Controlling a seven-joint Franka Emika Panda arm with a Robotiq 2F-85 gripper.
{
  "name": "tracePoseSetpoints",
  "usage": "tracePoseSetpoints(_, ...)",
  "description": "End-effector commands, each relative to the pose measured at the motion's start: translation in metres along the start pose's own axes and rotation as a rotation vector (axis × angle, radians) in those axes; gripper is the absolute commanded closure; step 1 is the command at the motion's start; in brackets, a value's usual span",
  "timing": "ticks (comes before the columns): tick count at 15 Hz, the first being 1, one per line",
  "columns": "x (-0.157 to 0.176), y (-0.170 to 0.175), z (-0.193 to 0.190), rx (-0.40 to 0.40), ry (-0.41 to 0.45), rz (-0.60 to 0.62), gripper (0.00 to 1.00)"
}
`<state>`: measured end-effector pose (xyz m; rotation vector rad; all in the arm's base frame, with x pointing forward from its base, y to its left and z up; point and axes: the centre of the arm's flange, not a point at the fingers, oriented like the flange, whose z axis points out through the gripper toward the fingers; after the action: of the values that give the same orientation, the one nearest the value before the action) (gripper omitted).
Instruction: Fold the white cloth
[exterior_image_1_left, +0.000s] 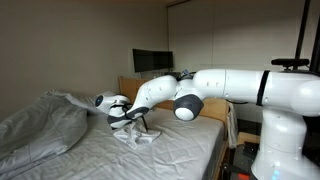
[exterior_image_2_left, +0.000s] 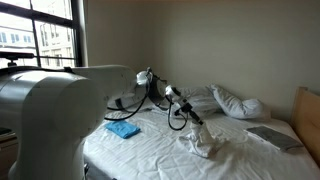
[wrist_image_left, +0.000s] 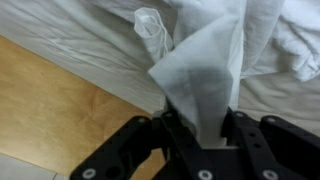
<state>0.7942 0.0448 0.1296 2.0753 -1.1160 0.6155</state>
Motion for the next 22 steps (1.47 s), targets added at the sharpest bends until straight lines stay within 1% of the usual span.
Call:
tracePoseSetpoints(1, 0.021, -0.061, 0.005, -0.009, 0.024, -0.004, 0.27)
tracePoseSetpoints(3, 0.026, -0.06, -0.001, -0.006, 0.044, 0.007, 0.14)
tracePoseSetpoints(5, 0.039, -0.053, -0.014, 0.003, 0.082, 0.033, 0.03)
tracePoseSetpoints(7, 0.052, -0.044, -0.03, 0.022, 0.126, 0.054, 0.0)
tracePoseSetpoints(9, 0.053, -0.034, -0.045, 0.046, 0.131, 0.048, 0.0)
tracePoseSetpoints(12, 0.039, -0.031, -0.04, 0.058, 0.069, 0.022, 0.0)
tracePoseSetpoints(14, 0.024, -0.033, -0.028, 0.069, 0.008, -0.003, 0.0)
tracePoseSetpoints(16, 0.008, -0.033, -0.015, 0.06, -0.055, -0.024, 0.0)
tracePoseSetpoints(19, -0.012, -0.027, 0.005, 0.022, -0.143, -0.051, 0.0)
tracePoseSetpoints(22, -0.024, -0.014, 0.018, -0.014, -0.206, -0.057, 0.0)
